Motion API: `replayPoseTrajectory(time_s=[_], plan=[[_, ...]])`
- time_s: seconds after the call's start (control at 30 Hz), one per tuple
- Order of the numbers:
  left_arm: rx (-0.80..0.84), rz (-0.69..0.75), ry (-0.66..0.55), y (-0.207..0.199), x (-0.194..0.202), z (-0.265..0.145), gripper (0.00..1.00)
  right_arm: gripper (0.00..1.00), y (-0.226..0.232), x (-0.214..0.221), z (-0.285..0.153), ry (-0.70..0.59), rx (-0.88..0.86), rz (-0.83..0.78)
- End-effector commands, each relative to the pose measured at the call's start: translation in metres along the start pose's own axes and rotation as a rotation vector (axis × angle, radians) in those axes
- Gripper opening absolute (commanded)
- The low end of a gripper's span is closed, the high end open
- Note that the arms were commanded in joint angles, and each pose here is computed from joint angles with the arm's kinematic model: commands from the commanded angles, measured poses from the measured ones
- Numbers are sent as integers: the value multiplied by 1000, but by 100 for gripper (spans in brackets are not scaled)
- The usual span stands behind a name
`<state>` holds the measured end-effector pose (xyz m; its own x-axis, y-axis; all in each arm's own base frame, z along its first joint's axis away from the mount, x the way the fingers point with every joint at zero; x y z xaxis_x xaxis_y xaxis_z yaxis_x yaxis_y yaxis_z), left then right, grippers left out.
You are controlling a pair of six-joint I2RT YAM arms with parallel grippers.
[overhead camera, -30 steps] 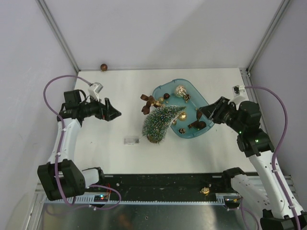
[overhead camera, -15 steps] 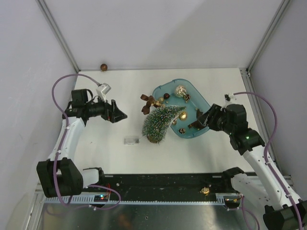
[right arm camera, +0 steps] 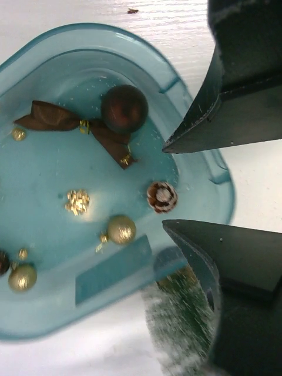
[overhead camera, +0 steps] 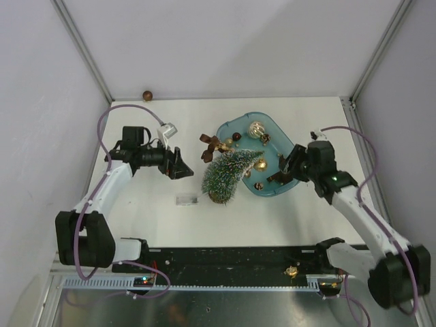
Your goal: Decorate the small christmas tree
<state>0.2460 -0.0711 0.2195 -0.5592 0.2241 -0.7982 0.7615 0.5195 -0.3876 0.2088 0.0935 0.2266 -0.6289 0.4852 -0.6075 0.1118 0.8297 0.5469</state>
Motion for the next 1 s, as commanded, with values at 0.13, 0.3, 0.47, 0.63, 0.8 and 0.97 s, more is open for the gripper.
replayPoseTrajectory(time_s=[0.13,0.3,0.47,0.63,0.8,0.97], plan=[[-2,79,-5,9,1,5,100,52,15,-39,90,-119,145,-96],[-13,48,-1,22,3,5,100,50,8,-43,146,-103,329,-233],[-13,13,2,40,2,9,100,48,5,-48,178,-106,438,-311],[-12,18,-3,47,-1,10,100,46,1,-44,198,-76,501,-367],[-24,6,-10,54,3,6,100,45,-7,-35,211,-42,526,-378],[-30,-13,-13,60,6,3,100,42,-10,-28,220,-16,529,-377]])
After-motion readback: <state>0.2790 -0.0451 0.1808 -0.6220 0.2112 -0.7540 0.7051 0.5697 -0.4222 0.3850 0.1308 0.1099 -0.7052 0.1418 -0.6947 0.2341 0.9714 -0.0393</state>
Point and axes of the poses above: each gripper's point midway between its finger pads, its own z axis out along the fingers, its own y axis along the line the jaws close on, x = y × z, the point moved 10 cm from there along -z, back along the fingers, and after that the axes turned 4 degrees about z, right-handed, at the moved point
